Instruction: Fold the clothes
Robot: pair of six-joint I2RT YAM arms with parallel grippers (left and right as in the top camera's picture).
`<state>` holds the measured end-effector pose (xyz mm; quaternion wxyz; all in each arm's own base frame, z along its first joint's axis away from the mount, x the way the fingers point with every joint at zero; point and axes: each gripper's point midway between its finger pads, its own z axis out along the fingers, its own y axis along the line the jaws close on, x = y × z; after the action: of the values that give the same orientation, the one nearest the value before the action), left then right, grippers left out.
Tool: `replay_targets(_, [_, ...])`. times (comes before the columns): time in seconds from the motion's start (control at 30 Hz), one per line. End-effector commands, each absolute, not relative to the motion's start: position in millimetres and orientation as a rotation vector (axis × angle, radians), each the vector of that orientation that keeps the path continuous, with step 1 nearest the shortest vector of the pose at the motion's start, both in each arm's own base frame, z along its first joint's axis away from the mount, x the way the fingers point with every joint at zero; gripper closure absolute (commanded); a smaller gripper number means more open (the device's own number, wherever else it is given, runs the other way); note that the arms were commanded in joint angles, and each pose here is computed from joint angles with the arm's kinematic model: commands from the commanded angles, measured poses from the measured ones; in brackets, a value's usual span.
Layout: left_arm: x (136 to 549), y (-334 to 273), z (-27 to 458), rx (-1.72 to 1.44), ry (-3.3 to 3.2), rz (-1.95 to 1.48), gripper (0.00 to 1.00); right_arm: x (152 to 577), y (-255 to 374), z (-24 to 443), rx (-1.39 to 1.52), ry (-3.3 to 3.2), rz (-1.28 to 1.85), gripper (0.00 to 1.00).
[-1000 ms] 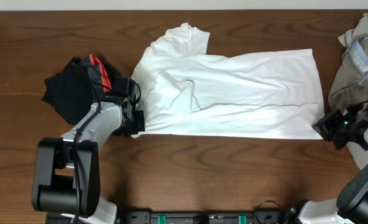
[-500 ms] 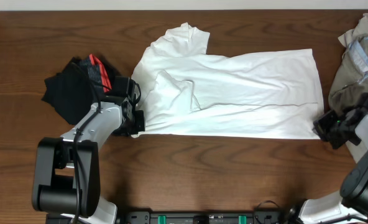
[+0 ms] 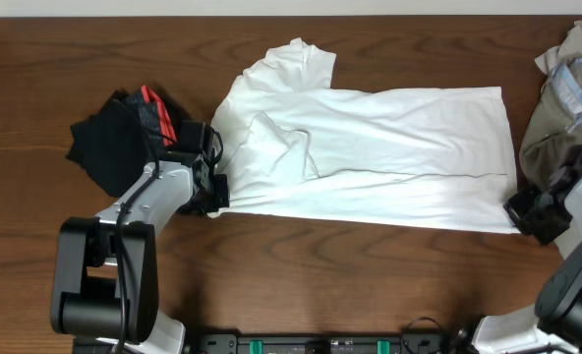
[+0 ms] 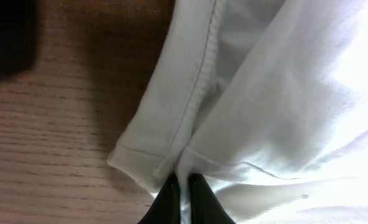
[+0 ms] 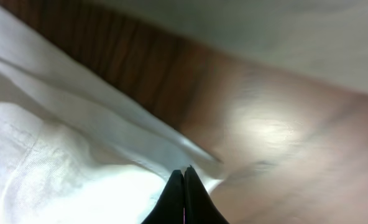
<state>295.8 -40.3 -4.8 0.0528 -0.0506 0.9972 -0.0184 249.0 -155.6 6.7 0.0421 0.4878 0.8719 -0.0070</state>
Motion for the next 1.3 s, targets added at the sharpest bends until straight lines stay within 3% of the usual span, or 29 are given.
replay_targets(0.0, [289, -30, -17, -0.201, 3.06, 0.006, 0.94, 250, -182, 35, 1.487, 2.563, -0.178, 0.99])
replay_targets(0.37, [303, -49, 12, -0.187, 3.002, -0.159, 0.91, 285, -133, 57, 1.228, 2.586, 0.274, 0.97])
replay_targets(0.63, [313, -52, 37, -0.173, 2.908, -0.195, 0.88, 283, -99, 45, 1.129, 2.701, 0.293, 0.95])
replay_targets(1.0, [345, -88, 51, -0.002, 2.752, -0.44, 0.87, 265, -89, 0, 1.281, 2.796, 0.192, 0.93])
replay_targets(1.27, [346, -115, 21, 0.179, 2.78, -0.459, 0.87, 263, -88, -8, 1.297, 2.819, 0.189, 0.92])
